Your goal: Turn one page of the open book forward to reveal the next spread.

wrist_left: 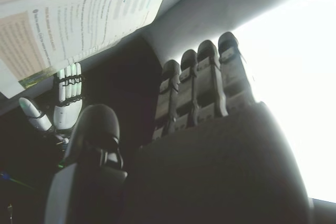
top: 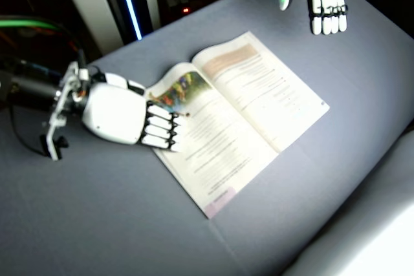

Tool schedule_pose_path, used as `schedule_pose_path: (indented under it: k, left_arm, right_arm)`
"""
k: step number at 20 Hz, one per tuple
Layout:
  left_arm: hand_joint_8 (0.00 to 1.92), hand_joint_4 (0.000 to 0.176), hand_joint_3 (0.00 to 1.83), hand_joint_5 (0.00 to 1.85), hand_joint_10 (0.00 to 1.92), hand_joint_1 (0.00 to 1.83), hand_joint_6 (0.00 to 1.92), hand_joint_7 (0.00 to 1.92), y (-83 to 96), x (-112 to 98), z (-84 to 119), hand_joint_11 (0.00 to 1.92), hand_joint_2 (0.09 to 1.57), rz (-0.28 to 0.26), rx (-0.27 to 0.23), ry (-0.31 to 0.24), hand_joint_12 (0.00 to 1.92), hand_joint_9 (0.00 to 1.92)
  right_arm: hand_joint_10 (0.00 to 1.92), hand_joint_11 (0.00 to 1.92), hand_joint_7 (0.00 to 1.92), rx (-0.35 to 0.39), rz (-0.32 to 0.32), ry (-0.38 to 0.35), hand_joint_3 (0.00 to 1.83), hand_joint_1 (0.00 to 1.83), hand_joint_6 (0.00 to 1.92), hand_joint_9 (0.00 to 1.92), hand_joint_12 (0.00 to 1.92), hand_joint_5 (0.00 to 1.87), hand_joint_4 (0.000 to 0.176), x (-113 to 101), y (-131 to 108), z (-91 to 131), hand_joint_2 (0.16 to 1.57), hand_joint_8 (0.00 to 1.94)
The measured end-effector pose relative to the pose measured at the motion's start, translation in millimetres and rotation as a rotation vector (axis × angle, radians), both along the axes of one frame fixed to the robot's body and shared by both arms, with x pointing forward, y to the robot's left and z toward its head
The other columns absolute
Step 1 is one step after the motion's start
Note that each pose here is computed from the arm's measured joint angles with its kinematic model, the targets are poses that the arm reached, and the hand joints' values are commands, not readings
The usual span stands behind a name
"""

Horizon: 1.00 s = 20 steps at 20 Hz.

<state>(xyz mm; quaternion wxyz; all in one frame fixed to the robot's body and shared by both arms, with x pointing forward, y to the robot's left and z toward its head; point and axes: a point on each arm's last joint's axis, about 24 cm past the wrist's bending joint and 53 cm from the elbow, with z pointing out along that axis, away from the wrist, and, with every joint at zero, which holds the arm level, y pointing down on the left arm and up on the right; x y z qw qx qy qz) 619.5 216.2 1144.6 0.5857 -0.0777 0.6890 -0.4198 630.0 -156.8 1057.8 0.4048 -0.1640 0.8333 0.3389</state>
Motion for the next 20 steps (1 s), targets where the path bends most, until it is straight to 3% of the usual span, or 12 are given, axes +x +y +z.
schedule_pose_path:
  k: [4, 9, 15, 20]
  left_arm:
    - [0.0, 0.0, 0.0, 0.14, 0.0, 0.0, 0.01, 0.1, -1.2, -1, 0, 0.04, 1.43, -0.006, 0.002, -0.003, 0.02, 0.07]
    - [0.01, 0.0, 0.0, 0.15, 0.0, 0.0, 0.01, 0.12, -0.2, 0, 1, 0.05, 1.45, -0.001, -0.003, -0.003, 0.03, 0.08]
    - [0.0, 0.0, 0.0, 0.14, 0.01, 0.0, 0.01, 0.1, 0.9, 0, 7, 0.03, 1.42, 0.002, -0.014, -0.023, 0.02, 0.07]
    - [0.0, 0.0, 0.0, 0.12, 0.0, 0.0, 0.0, 0.08, 12.5, 4, 19, 0.02, 1.35, 0.02, 0.002, -0.051, 0.02, 0.05]
  right_arm:
    - [0.0, 0.0, 0.03, 0.055, 0.038, -0.009, 0.0, 0.0, 0.0, 0.0, 0.0, 0.06, 0.0, 1, 31, 5, 1.23, 0.0]
    - [0.0, 0.0, 0.02, 0.196, 0.059, 0.016, 0.0, 0.0, 0.0, 0.0, 0.0, 0.04, 0.0, 4, 65, 13, 1.22, 0.0]
    - [0.0, 0.0, 0.02, 0.349, 0.122, -0.01, 0.0, 0.0, 0.0, 0.0, 0.0, 0.04, 0.0, 8, 121, 42, 1.24, 0.0]
    - [0.01, 0.01, 0.06, 0.385, 0.179, -0.067, 0.01, 0.0, 0.01, 0.02, 0.0, 0.08, 0.0, 14, 158, 59, 1.27, 0.01]
